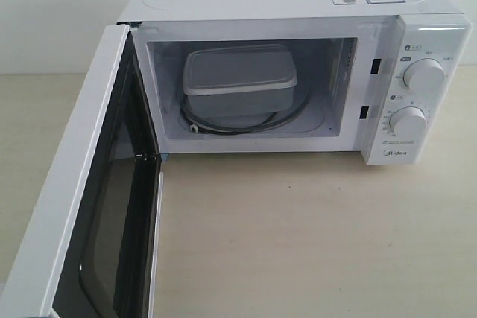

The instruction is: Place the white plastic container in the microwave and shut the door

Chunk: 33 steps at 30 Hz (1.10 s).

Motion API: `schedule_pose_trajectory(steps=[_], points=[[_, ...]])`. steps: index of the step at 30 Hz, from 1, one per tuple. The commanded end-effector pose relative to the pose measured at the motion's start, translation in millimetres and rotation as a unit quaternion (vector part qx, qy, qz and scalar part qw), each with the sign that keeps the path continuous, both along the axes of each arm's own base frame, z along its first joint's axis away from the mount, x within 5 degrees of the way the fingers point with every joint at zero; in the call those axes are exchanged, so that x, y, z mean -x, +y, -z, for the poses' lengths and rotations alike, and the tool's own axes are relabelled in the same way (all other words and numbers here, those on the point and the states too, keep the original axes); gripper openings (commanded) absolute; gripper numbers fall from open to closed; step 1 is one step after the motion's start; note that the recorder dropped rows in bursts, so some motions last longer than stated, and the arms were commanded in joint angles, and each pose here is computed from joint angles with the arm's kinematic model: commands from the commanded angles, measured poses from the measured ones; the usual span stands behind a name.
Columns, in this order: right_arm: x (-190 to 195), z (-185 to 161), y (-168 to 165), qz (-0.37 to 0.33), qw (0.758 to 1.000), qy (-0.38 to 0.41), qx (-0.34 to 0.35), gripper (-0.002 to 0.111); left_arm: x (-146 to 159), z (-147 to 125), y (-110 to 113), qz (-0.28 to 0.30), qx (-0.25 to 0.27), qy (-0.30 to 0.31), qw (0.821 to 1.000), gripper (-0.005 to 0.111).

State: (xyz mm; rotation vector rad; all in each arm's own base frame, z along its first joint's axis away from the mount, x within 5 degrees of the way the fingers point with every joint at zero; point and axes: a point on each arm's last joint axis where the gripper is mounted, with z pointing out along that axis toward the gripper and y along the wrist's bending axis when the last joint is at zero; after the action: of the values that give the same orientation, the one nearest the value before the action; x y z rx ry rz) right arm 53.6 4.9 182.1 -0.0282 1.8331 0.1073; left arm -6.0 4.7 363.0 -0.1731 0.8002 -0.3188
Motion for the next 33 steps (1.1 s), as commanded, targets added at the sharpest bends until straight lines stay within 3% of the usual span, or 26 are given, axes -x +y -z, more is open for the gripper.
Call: schedule_pose_trajectory(steps=[1, 5, 8, 12, 14, 18, 21, 26, 28, 30, 33], points=[[0, -1, 0, 0.002, 1.0, -0.008, 0.001, 0.0, 0, -35, -4, -0.035, -0.079, 0.058, 0.995, 0.004], [0, -1, 0, 0.002, 1.0, -0.008, 0.001, 0.0, -21, -60, -4, -0.052, -0.126, 0.225, 0.965, 0.004], [0, -1, 0, 0.002, 1.0, -0.008, 0.001, 0.0, -46, -70, -4, -0.066, -0.185, 0.32, 0.927, 0.004], [0, -1, 0, 0.002, 1.0, -0.008, 0.001, 0.0, -90, -61, -5, -0.057, -0.285, 0.467, 0.835, 0.004], [0, -1, 0, 0.002, 1.0, -0.008, 0.001, 0.0, -109, -51, -7, -0.038, -0.318, 0.51, 0.798, 0.004], [0, -1, 0, 0.002, 1.0, -0.008, 0.001, 0.0, -138, -21, -14, 0.019, -0.419, 0.596, 0.685, 0.004], [0, -1, 0, 0.002, 1.0, -0.008, 0.001, 0.0, -152, -3, -19, 0.06, -0.488, 0.617, 0.615, 0.004], [0, -1, 0, 0.002, 1.0, -0.008, 0.001, 0.0, -164, 19, -36, 0.148, -0.577, 0.577, 0.559, 0.004], [0, -1, 0, 0.002, 1.0, -0.008, 0.001, 0.0, -167, 33, -41, 0.181, -0.62, 0.554, 0.525, 0.004], [0, -1, 0, 0.002, 1.0, -0.008, 0.001, 0.0, -170, 42, -45, 0.209, -0.64, 0.534, 0.511, 0.004], [0, -1, 0, 0.002, 1.0, -0.008, 0.001, 0.0, -179, 51, -54, 0.245, -0.638, 0.513, 0.52, 0.004]])
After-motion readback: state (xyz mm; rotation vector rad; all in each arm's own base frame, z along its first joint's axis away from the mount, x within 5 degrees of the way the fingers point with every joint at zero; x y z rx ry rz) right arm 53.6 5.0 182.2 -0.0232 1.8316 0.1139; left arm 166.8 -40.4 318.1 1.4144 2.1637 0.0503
